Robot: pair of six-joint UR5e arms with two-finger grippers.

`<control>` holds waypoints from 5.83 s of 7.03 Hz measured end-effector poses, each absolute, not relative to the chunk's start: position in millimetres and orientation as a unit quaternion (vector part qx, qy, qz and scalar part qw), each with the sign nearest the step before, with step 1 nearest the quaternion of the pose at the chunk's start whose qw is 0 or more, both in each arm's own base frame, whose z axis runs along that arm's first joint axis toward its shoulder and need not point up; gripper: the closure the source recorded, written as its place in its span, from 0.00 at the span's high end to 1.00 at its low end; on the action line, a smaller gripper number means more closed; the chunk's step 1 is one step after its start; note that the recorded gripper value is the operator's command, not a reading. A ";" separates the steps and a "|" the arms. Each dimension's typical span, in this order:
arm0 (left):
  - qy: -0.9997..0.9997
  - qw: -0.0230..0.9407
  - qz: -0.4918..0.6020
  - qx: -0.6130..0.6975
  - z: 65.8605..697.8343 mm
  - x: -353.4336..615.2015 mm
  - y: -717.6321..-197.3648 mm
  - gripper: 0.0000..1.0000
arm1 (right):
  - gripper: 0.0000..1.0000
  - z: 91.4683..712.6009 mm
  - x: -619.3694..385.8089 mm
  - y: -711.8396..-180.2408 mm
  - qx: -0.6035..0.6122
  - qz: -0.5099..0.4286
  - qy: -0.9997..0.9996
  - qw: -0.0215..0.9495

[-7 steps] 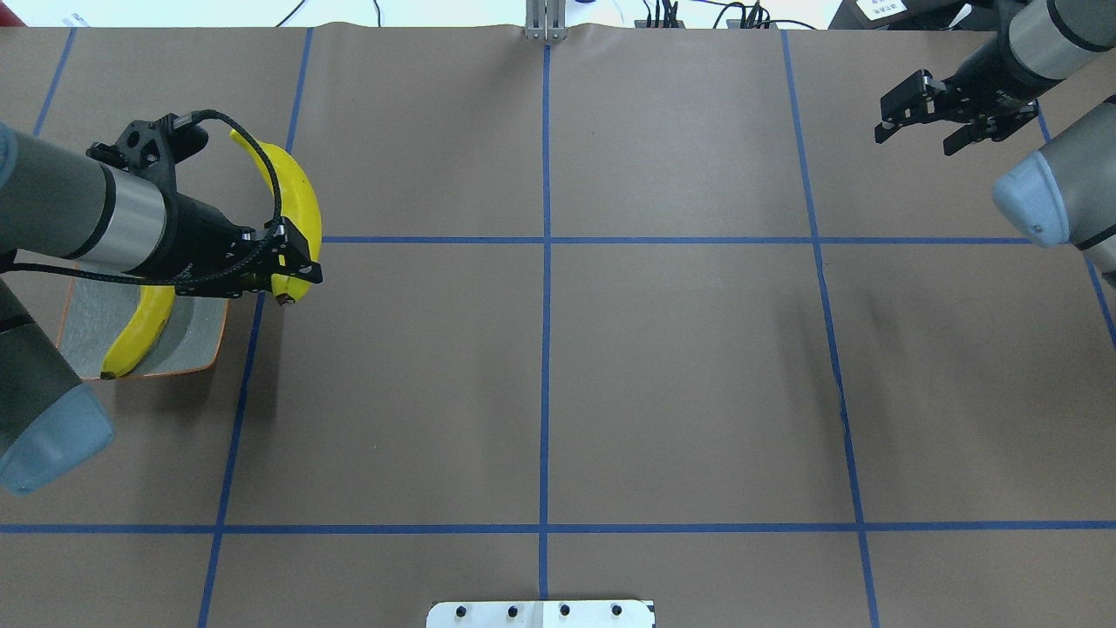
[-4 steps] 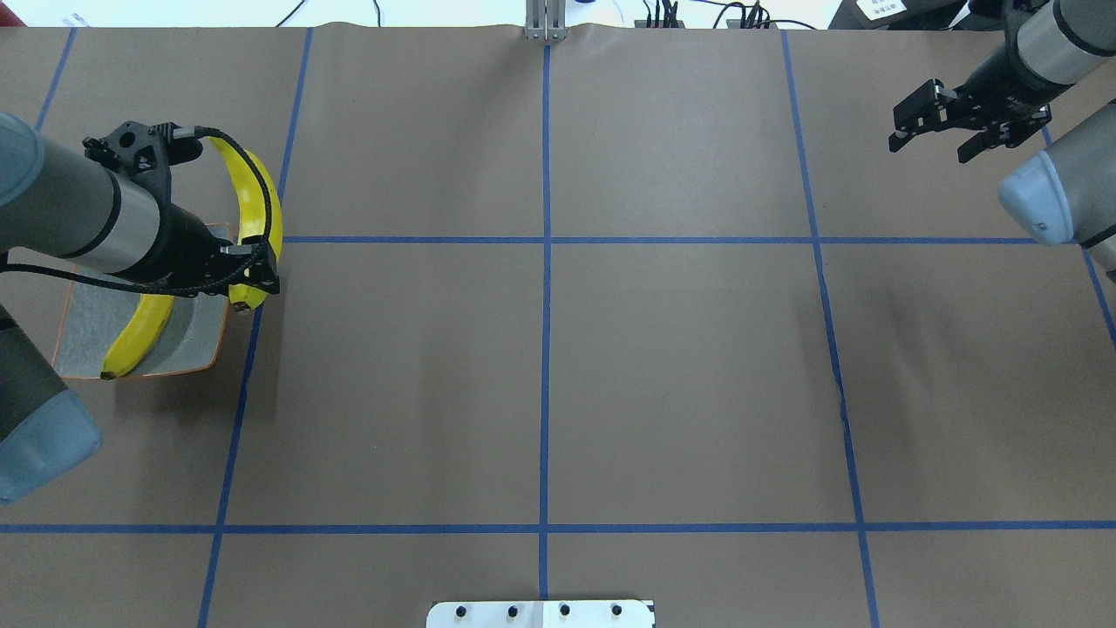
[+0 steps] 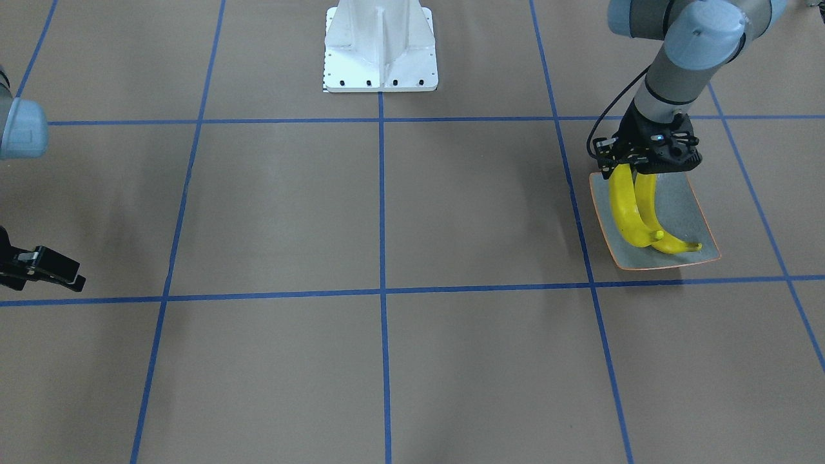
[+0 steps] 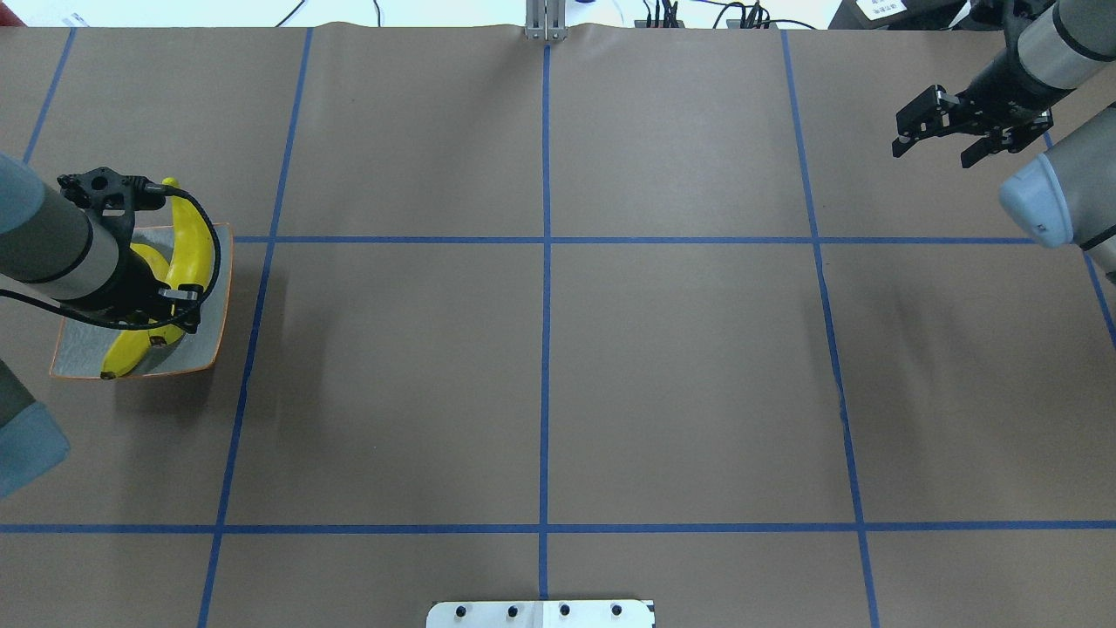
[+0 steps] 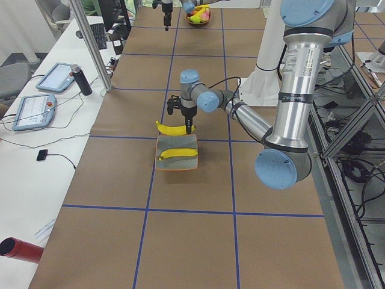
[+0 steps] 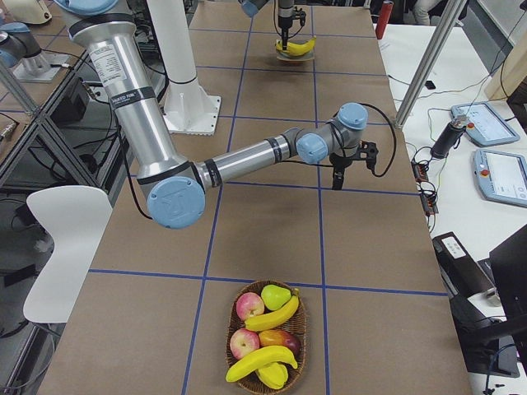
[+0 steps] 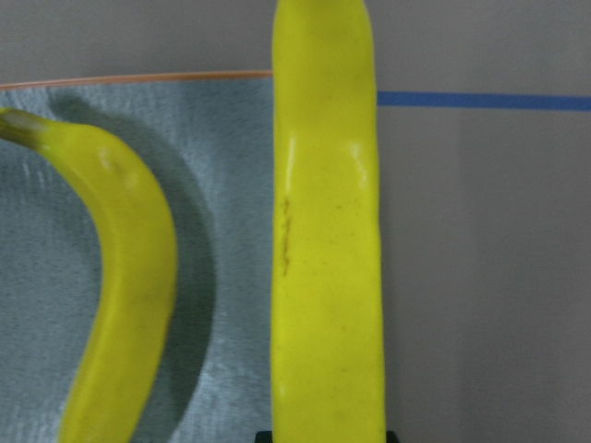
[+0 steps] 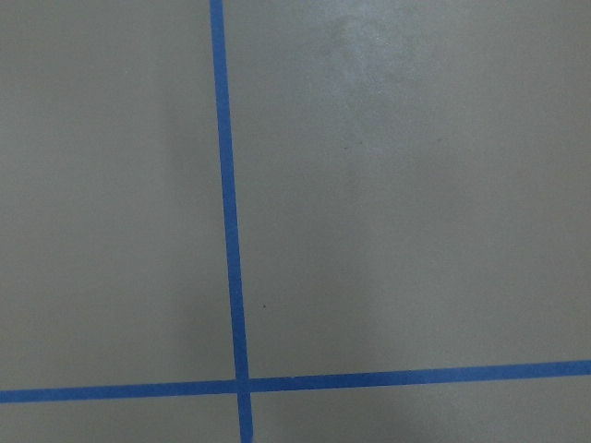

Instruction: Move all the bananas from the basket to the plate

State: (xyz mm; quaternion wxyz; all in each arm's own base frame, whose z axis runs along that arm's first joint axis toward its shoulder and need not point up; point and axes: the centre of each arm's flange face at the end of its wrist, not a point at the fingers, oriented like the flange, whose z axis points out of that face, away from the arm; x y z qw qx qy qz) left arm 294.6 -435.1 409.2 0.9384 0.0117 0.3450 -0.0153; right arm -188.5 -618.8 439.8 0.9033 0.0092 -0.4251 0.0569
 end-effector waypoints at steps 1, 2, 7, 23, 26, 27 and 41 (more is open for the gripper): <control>0.340 0.940 -0.015 0.008 416.5 297.2 -437.6 0.00 | 1.00 439.6 -188.6 -618.5 0.009 0.056 -0.426 0.903; 0.335 0.942 -0.015 0.003 424.3 300.2 -440.0 0.00 | 1.00 439.6 -188.8 -618.4 0.009 0.056 -0.426 0.903; 0.313 0.950 0.001 0.012 447.8 300.5 -445.8 1.00 | 1.00 438.8 -189.2 -618.9 0.009 0.055 -0.427 0.902; 0.328 0.943 0.021 0.044 296.2 335.0 -500.8 1.00 | 1.00 770.7 84.1 -511.3 -0.025 -0.132 -0.206 0.969; 0.331 0.942 0.022 0.048 296.5 337.2 -501.1 1.00 | 0.99 801.8 83.1 -485.2 -0.054 -0.134 -0.208 0.967; 0.332 0.942 0.023 0.048 296.5 337.6 -501.0 1.00 | 0.98 806.4 82.8 -482.4 -0.059 -0.137 -0.208 0.967; 0.339 0.939 0.025 0.057 300.2 342.2 -506.6 1.00 | 0.00 818.8 69.7 -490.2 -0.062 -0.195 -0.206 0.957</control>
